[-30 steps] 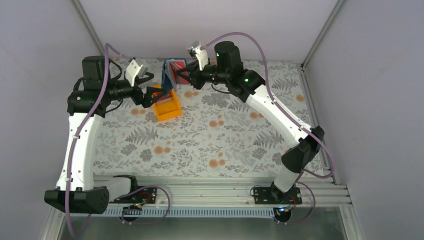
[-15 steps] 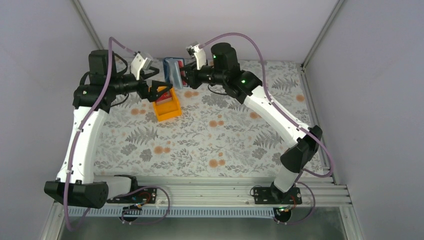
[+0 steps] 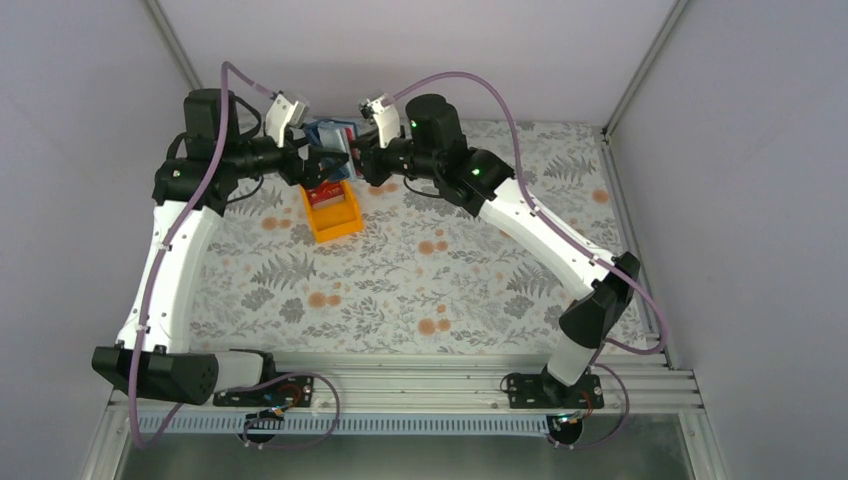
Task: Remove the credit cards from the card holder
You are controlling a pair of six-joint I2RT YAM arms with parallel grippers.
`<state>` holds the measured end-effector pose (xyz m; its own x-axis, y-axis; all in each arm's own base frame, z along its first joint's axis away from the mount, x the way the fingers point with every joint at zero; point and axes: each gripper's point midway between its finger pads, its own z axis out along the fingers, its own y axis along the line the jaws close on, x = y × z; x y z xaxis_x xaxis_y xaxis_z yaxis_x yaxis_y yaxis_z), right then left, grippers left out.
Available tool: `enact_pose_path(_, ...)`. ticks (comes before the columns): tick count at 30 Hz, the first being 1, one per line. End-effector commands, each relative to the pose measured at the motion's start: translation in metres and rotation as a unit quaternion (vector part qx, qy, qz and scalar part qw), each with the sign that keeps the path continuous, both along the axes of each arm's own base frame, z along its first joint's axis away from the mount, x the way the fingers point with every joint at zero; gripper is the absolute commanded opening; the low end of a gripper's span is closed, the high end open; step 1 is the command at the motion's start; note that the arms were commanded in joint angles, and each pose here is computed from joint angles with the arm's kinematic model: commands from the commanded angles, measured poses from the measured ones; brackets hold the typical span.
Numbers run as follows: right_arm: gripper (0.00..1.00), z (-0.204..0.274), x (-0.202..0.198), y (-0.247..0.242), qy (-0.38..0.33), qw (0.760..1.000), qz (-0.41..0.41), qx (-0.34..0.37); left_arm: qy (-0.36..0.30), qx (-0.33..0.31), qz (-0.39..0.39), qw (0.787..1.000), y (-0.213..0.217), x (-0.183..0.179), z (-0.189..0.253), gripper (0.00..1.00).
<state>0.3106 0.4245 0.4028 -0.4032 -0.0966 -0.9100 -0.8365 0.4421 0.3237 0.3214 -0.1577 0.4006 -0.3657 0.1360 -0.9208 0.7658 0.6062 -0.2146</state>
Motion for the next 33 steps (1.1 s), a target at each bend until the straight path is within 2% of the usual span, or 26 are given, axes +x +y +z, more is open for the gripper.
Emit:
enact_pose_path(1, 0.04, 0.038, -0.035, 0.008, -0.036, 0.996, 0.074, 0.035, -0.031, 0.016, 0.038, 0.999, 0.012, 0.015, 0.009, 0.87)
enact_pose_path(5, 0.04, 0.046, -0.043, 0.005, -0.045, 0.994, 0.094, 0.046, -0.038, 0.015, 0.02, 0.999, 0.009, 0.004, 0.01, 0.67)
enact_pose_path(14, 0.04, 0.064, -0.058, -0.016, -0.061, 0.985, 0.144, 0.07, -0.051, 0.014, -0.003, 0.999, 0.005, -0.013, 0.014, 0.06)
enact_pose_path(15, 0.05, 0.064, -0.058, -0.018, -0.064, 0.985, 0.146, 0.068, -0.05, 0.012, -0.007, 0.999, 0.004, -0.015, 0.014, 0.03)
enact_pose_path(18, 0.17, 0.061, -0.057, -0.025, -0.073, 0.985, 0.144, 0.059, -0.05, 0.011, -0.023, 0.998, 0.002, -0.022, 0.011, 0.02)
enact_pose_path(20, 0.33, 0.058, -0.054, -0.035, -0.079, 0.987, 0.133, 0.052, -0.046, 0.012, -0.027, 0.998, 0.001, -0.023, 0.008, 0.02)
enact_pose_path(24, 0.71, 0.055, -0.064, -0.054, -0.112, 0.984, 0.137, 0.027, -0.037, 0.011, -0.021, 0.999, 0.002, -0.021, 0.004, 0.02)
enact_pose_path(26, 0.94, 0.051, -0.074, -0.056, -0.126, 0.979, 0.159, 0.021, -0.036, 0.012, -0.018, 0.999, 0.002, -0.02, 0.002, 0.02)
enact_pose_path(27, 0.99, 0.049, -0.078, -0.056, -0.127, 0.978, 0.165, 0.021, -0.035, 0.012, -0.017, 0.999, 0.003, -0.019, 0.002, 0.02)
enact_pose_path(30, 1.0, 0.041, -0.075, -0.045, -0.128, 0.978, 0.162, 0.02, -0.034, 0.015, -0.018, 0.999, 0.003, -0.018, -0.001, 0.02)
enact_pose_path(33, 1.0, 0.032, -0.052, -0.038, -0.122, 0.985, 0.121, -0.003, -0.036, 0.017, -0.022, 0.999, 0.002, -0.02, -0.001, 0.03)
